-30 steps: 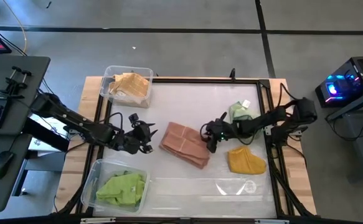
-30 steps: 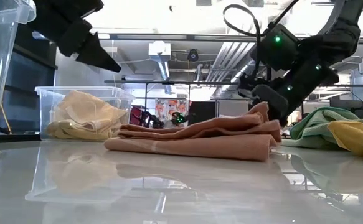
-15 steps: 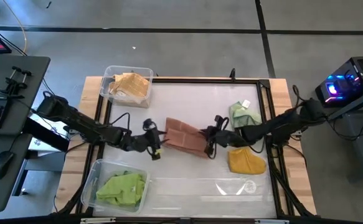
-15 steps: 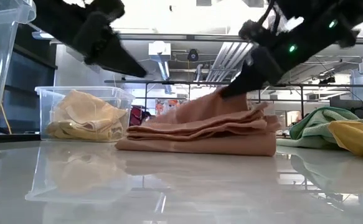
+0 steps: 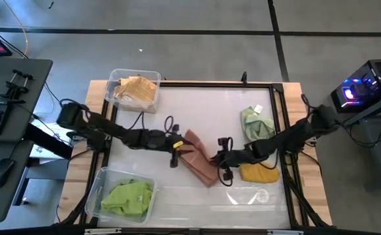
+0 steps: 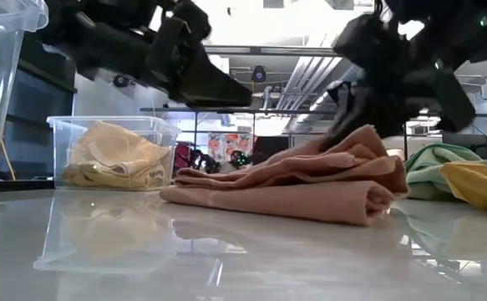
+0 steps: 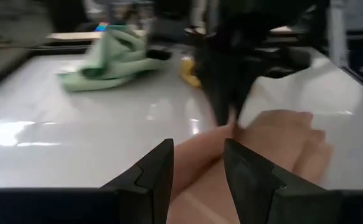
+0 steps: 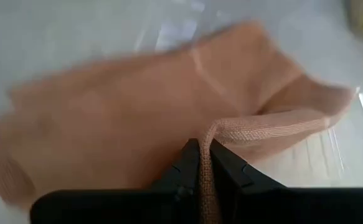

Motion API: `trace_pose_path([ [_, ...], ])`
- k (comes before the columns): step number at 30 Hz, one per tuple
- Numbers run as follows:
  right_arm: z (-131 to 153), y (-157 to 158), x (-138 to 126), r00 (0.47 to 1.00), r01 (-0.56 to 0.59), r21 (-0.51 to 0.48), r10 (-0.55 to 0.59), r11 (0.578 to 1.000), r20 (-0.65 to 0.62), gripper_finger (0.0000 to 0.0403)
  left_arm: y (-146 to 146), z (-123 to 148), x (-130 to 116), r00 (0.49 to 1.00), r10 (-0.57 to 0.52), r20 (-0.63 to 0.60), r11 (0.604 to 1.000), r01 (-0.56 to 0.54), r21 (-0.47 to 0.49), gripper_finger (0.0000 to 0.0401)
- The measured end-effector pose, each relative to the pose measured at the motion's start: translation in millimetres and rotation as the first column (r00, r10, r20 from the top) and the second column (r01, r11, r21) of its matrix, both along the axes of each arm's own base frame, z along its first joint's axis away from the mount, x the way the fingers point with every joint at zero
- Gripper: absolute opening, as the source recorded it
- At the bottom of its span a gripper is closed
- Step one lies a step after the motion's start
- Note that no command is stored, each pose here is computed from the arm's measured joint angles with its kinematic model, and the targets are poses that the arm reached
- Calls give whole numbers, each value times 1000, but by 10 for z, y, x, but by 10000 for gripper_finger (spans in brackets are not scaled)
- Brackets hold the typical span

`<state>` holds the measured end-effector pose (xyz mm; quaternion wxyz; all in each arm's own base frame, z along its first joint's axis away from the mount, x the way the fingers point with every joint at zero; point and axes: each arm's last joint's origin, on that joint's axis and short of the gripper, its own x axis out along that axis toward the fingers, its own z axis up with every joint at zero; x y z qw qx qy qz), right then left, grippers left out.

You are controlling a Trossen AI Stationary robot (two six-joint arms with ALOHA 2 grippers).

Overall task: Sort towels by color in basket
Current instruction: Fold the brown towel

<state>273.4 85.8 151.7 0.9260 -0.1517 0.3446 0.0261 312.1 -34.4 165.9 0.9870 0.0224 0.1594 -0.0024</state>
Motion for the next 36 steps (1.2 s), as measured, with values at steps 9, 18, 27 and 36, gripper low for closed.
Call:
trace_pose_path([
  [9,-198,25,63,999,-18,-4,18,1000,-37,15,0,-249,400,996,-58,-67,983,68,172,129],
  [18,-148,17,81,999,44,-8,-44,999,15,14,135,-370,776,956,-171,-237,927,238,290,179],
  [27,16,51,27,994,96,-39,-93,995,65,14,255,-415,813,945,-110,-307,908,222,357,200],
  [36,102,110,-14,986,153,-107,-144,982,88,14,324,-478,765,919,-86,-386,901,237,363,156],
])
